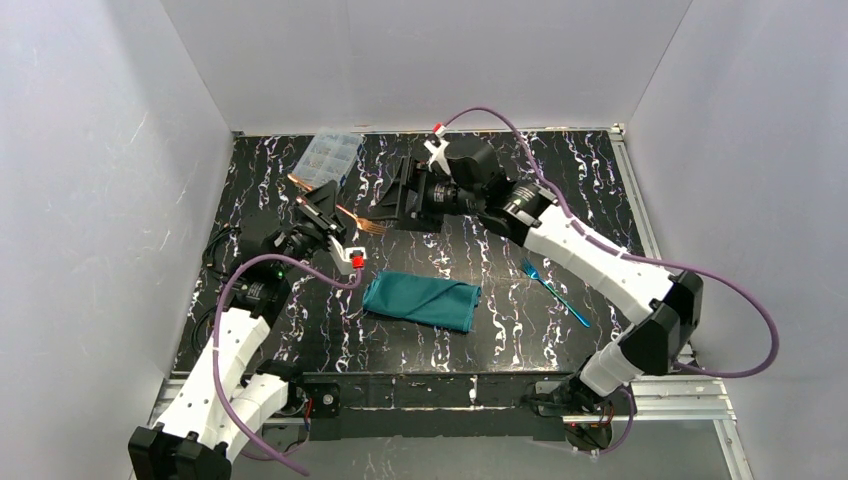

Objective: Fold the napkin into a case and place the utensils inside
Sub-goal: Pass from the left arm to the right

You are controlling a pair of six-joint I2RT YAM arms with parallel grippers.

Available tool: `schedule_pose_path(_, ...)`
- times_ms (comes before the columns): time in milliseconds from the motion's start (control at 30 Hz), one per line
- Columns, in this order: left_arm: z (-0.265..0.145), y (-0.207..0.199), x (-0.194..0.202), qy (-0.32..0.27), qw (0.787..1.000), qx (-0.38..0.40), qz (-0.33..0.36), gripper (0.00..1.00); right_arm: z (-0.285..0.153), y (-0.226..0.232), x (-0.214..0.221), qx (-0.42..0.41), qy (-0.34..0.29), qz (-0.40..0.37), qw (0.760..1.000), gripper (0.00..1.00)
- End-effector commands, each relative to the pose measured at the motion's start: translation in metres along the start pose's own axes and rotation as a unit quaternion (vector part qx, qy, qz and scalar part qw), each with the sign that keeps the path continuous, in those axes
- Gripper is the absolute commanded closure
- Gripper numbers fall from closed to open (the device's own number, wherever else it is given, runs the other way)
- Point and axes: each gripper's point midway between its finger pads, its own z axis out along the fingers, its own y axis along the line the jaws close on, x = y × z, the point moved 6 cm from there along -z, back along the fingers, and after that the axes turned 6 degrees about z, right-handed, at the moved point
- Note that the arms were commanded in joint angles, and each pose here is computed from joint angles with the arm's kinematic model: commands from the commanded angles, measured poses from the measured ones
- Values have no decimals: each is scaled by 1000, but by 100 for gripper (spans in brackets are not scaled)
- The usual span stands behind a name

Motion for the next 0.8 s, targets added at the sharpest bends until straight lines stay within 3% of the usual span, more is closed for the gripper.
schedule_pose_path(0,-14,55,7,47,983,-116,133,100,7,30,-10,-74,-12,52,996,16)
schedule_pose_path(200,-17,61,4,51,975,-143,165,100,22,24,-14,-122,0,129,984,39)
schedule_pose_path(533,-17,61,0,43,970,-156,179,100,35,27,-13,-163,44,166,972,81)
schedule_pose_path(600,-17,62,1,45,971,-157,177,100,34,27,-11,-172,54,168,969,81)
schedule_pose_path(667,-17,62,2,47,971,-158,173,100,33,28,-9,-181,62,169,967,73)
schedule_pose_path(767,-16,61,2,47,972,-157,169,100,29,28,-7,-192,64,169,965,70)
